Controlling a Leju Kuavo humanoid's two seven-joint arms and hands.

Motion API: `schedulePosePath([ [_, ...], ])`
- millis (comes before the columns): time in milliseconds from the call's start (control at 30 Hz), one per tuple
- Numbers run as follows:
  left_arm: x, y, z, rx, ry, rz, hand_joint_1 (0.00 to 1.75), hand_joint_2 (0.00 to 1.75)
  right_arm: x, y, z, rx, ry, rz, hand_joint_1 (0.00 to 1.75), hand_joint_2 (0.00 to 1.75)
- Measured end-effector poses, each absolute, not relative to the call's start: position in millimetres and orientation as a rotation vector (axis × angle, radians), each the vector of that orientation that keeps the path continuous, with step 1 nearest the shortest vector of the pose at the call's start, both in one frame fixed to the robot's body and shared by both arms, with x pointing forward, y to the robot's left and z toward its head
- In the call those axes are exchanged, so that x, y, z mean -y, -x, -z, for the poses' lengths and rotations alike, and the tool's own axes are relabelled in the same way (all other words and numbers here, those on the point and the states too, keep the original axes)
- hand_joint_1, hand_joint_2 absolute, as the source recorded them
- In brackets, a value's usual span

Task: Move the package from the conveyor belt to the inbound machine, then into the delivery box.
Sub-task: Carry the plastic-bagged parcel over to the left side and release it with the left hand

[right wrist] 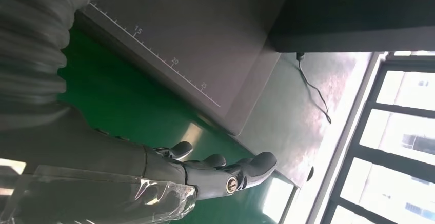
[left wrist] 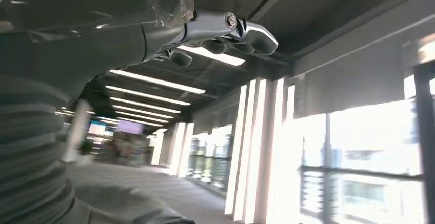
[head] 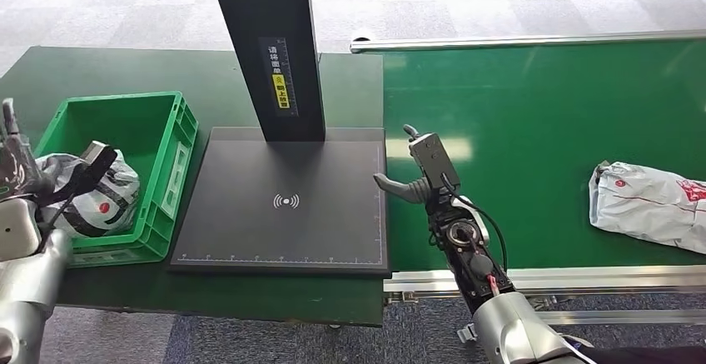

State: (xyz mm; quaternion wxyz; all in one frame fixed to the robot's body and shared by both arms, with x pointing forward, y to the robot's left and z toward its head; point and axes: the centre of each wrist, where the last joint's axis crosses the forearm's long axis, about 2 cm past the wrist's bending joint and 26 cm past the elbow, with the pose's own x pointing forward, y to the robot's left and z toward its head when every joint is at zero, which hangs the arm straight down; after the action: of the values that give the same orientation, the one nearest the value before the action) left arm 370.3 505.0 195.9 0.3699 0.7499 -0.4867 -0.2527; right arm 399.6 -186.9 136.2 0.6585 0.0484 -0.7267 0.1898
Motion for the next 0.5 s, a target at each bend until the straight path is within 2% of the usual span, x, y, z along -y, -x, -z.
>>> schedulePosePath([
  [67,-515.1,-366.0,-222.9,1.52,-1.943,0.607,0.0,1.75,185.6,-399.2,-136.1,1.645,-0.11,-0.439,0.0,1.75],
  [133,-528.9,-352.4,-234.4,1.668,-2.004,0.422,0.0,1.75,184.5,-398.9,-136.0,1.645,-0.11,-0.449,0.0,1.75],
  [233,-531.5,-333.0,-227.7,1.66,-2.017,-0.048,0.0,1.75,183.2,-398.6,-136.1,1.646,-0.108,-0.46,0.0,1.75],
  [300,-524.2,-328.8,-224.3,1.646,-1.99,-0.227,0.0,1.75,181.9,-398.4,-136.4,1.647,-0.11,-0.464,0.0,1.75],
  [500,-510.5,-329.1,-229.6,1.657,-1.981,-0.35,0.0,1.75,178.2,-398.0,-137.1,1.65,-0.117,-0.468,0.0,1.75],
])
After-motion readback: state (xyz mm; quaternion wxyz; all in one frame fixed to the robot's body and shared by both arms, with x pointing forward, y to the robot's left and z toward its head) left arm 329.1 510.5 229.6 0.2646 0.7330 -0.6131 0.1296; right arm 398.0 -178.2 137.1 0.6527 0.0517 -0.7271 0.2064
